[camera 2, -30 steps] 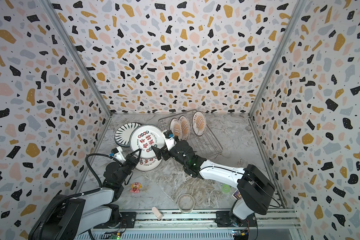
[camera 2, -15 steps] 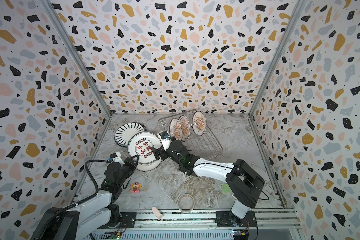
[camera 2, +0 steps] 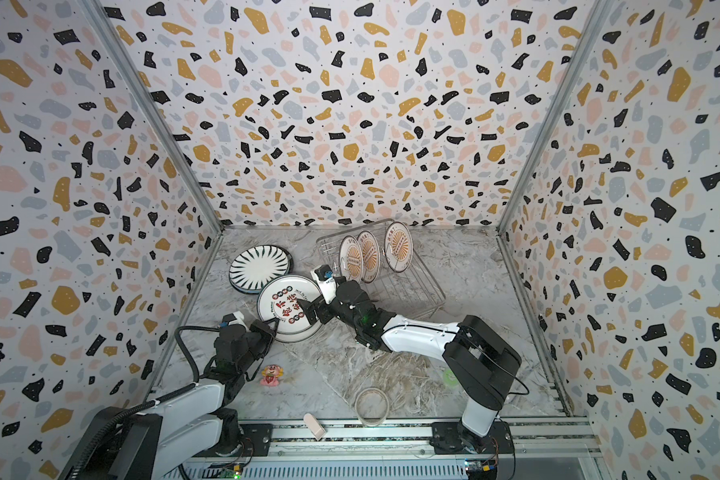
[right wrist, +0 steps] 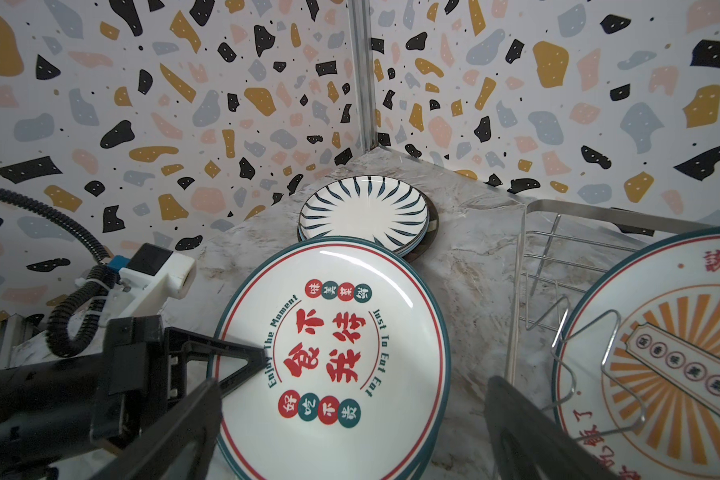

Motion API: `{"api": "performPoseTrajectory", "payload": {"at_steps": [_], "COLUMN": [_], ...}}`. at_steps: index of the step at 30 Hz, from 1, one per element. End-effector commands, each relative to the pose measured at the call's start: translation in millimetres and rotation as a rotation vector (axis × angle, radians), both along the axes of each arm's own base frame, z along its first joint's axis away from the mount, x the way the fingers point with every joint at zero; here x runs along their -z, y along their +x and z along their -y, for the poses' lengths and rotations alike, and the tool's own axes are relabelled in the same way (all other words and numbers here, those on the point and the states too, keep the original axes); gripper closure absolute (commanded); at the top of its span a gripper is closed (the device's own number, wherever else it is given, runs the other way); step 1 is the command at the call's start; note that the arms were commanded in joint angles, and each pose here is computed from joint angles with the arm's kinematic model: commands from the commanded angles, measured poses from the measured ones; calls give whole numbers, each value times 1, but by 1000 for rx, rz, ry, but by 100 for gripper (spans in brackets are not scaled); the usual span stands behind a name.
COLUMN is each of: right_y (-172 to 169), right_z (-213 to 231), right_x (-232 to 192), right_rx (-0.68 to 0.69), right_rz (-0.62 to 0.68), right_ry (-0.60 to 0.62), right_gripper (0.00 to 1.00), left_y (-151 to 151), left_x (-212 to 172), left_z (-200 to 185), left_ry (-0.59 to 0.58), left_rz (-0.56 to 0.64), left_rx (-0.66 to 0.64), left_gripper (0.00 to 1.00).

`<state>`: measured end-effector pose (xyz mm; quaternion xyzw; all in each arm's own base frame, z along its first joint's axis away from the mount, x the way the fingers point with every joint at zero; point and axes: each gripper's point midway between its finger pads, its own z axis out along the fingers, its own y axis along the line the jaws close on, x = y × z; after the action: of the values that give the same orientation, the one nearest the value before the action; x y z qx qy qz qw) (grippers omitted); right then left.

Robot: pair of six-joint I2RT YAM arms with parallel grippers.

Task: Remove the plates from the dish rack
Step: 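Lower the plate flat onto the red-text plate and open the left gripper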

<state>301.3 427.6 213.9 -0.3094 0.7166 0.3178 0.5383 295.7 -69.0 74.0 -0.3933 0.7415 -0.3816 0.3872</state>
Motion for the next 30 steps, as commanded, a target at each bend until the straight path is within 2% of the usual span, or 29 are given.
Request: {"api": "performPoseTrajectory", "payload": {"at_steps": [1,16,22,28,30], "right_y": [1,3,3,4,4], "right_z": [-5,-10,-10,-9,-8], "right_x": [-17,-6,-4,-5,-5], "right_rx": [4,4,6,13,17], "right_rz": [13,-8,-13,-15,-14], "right_ry": [53,33,32,35,37], "right_gripper": [1,0,0,0,1], "left_y": [4,-2,-3,-1,-1], "left_x": [-7,14,17,15,13], "left_z": [2,8,3,-5,-9], "left_ry": [-28,-40,-32,2,17], "left_rz": [26,-37,-42,-32,-22], "left_rx": [5,36,11,-28,-44], "left_gripper": [100,100,89,69,66]}}
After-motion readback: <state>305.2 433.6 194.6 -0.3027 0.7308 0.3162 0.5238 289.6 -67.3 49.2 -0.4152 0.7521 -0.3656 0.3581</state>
